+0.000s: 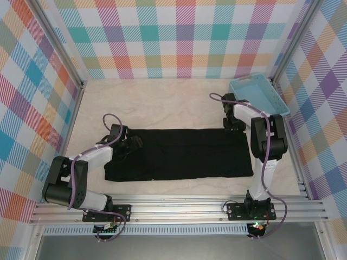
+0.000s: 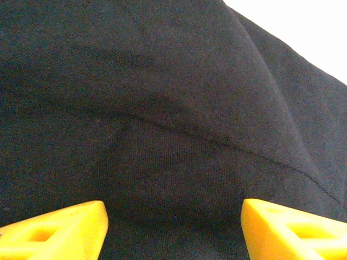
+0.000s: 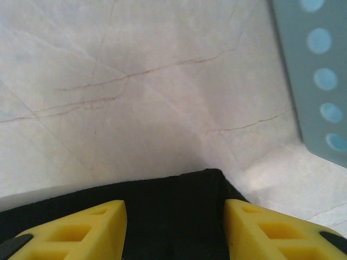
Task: Fold the inside-out t-shirt
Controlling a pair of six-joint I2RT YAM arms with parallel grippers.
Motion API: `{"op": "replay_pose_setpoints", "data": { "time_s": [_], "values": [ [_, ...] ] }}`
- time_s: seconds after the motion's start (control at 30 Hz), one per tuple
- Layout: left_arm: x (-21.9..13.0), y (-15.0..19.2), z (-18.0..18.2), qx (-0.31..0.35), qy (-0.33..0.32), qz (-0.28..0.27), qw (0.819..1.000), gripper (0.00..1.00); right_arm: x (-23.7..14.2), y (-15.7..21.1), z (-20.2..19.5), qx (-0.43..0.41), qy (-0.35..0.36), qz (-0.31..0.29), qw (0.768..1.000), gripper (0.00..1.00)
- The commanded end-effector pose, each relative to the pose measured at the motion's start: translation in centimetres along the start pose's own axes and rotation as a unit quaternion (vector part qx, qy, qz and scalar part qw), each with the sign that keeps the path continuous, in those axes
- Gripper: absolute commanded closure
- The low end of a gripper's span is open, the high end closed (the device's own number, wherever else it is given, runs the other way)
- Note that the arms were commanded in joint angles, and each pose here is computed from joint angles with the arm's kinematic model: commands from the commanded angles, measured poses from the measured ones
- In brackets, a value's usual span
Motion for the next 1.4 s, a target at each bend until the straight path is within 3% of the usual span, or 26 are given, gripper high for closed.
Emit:
{"op": "replay_pose_setpoints", "data": {
  "time_s": [0.0, 0.43, 0.73, 1.37],
  "values": [
    [0.9, 2.8, 2.8, -0.013, -0.046, 0.053, 0.997, 0.32, 0.8, 0.8, -1.1, -0.027, 0.042, 0.037, 0.998, 0.52],
    [0.9, 3.0, 4.6, -0.032, -0.071, 0.042, 0.996, 0.33, 1.8, 0.8, -4.9, -0.032, 0.116, 0.072, 0.990, 0.73],
    [0.9, 2.9, 4.8, -0.038, -0.071, 0.039, 0.996, 0.33, 1.4, 0.7, -6.8, -0.022, 0.137, 0.075, 0.987, 0.76],
    [0.9, 2.9, 4.9, -0.038, -0.066, 0.036, 0.996, 0.34, -0.2, 1.1, -10.0, -0.012, 0.184, 0.084, 0.979, 0.92]
  ]
}}
Point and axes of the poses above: each hand's point on the last joint's axis, 136 mm out from that joint toward the fingers, its own x axis out along the fingers, its own z axis along the line the jaws close on, y = z × x, the point moved 2 cm from there along -x, back along the fingers, and after that the axes turned 4 degrees about -x, right-handed, at the moved point
